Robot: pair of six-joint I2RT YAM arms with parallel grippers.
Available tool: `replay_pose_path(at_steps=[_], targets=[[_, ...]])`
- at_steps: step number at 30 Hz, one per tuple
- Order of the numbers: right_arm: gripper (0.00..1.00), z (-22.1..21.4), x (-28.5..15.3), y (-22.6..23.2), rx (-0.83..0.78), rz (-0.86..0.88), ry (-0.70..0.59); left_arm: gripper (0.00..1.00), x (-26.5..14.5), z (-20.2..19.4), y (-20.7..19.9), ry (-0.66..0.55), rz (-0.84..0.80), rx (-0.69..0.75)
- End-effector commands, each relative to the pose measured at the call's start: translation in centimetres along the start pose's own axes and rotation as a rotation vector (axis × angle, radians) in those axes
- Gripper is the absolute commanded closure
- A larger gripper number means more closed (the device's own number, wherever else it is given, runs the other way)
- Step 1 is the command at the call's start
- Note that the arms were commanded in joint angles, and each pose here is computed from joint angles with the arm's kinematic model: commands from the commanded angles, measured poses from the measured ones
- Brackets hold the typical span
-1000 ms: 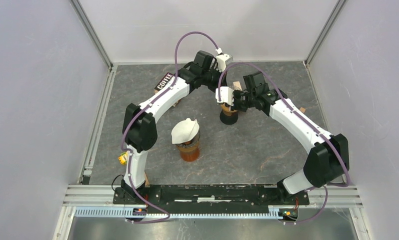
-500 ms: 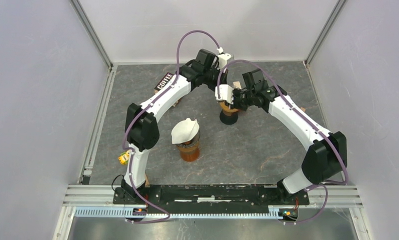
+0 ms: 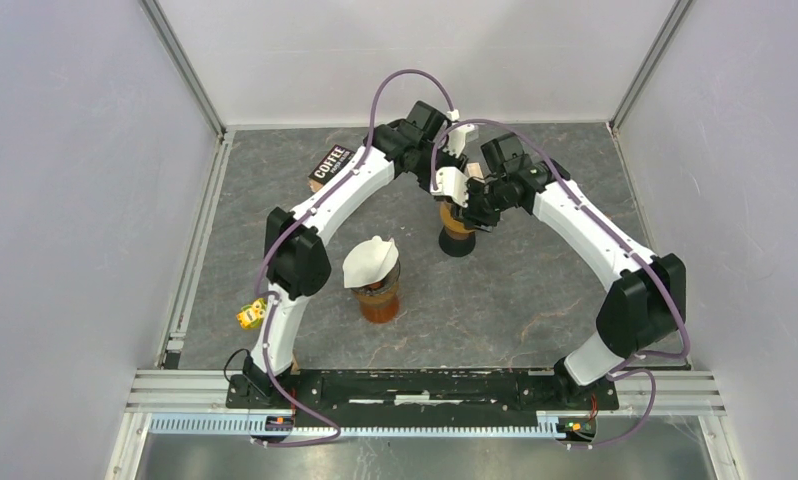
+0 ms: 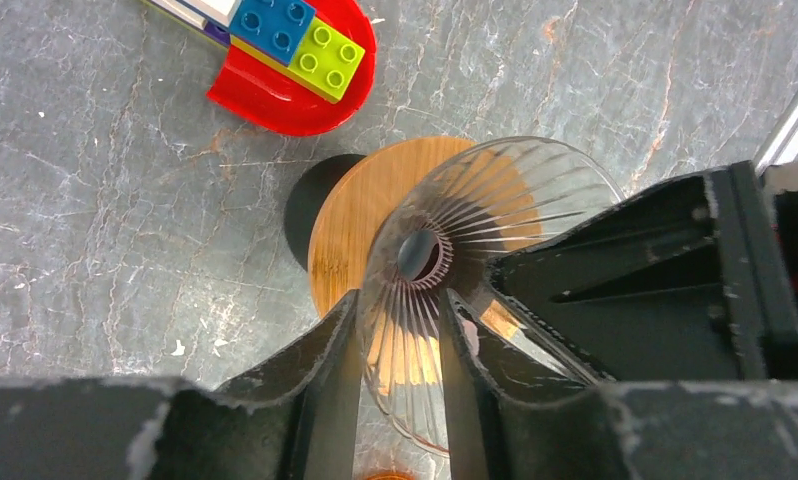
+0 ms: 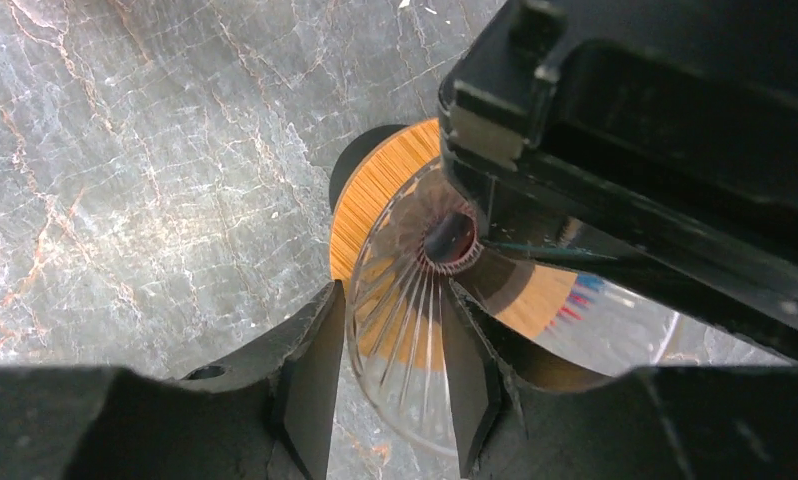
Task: Place the coffee filter in the dripper
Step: Place the coffee dripper in the dripper holder.
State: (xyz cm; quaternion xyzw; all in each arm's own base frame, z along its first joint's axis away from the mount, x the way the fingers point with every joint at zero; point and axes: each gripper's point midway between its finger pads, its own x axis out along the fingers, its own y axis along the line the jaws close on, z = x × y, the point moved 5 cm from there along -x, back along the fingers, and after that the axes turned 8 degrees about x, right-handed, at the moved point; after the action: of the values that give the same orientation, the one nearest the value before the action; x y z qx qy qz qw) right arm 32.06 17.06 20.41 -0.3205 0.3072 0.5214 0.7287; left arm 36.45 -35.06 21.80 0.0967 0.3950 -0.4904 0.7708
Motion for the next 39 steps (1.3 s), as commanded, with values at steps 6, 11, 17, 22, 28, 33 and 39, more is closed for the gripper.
replay_pose_path(at_steps=[6,11,17,22,28,33,39], targets=[[0.45,2.4,-3.4,-0.9,0.035,-0.035,-0.010,0.44,-3.7,2.9,1.1,-0.043,0.035,0.046],[0.35,2.6,-4.1,-0.3,0.032,-0.020,-0.024,0.36,-5.4,3.6,0.8,-0.068,0.037,0.077],[0.28,3.5,-6.6,0.7,0.013,-0.086,-0.107,0.30,-11.0,2.5,3.7,-0.111,0.081,-0.036],[0.28,3.8,-7.6,1.2,0.011,-0.155,-0.181,0.28,-16.5,-3.7,9.9,-0.226,0.309,-0.202],[0.29,4.0,-8.0,1.5,0.027,-0.192,-0.240,0.27,-19.1,-12.9,15.0,-0.303,0.519,-0.399],[0.30,4.0,-7.9,2.0,0.048,-0.175,-0.259,0.35,-17.7,-17.7,18.2,-0.336,0.551,-0.567],[0.30,3.2,-7.7,2.4,0.060,-0.174,-0.237,0.39,-14.9,-19.7,21.0,-0.354,0.514,-0.694]])
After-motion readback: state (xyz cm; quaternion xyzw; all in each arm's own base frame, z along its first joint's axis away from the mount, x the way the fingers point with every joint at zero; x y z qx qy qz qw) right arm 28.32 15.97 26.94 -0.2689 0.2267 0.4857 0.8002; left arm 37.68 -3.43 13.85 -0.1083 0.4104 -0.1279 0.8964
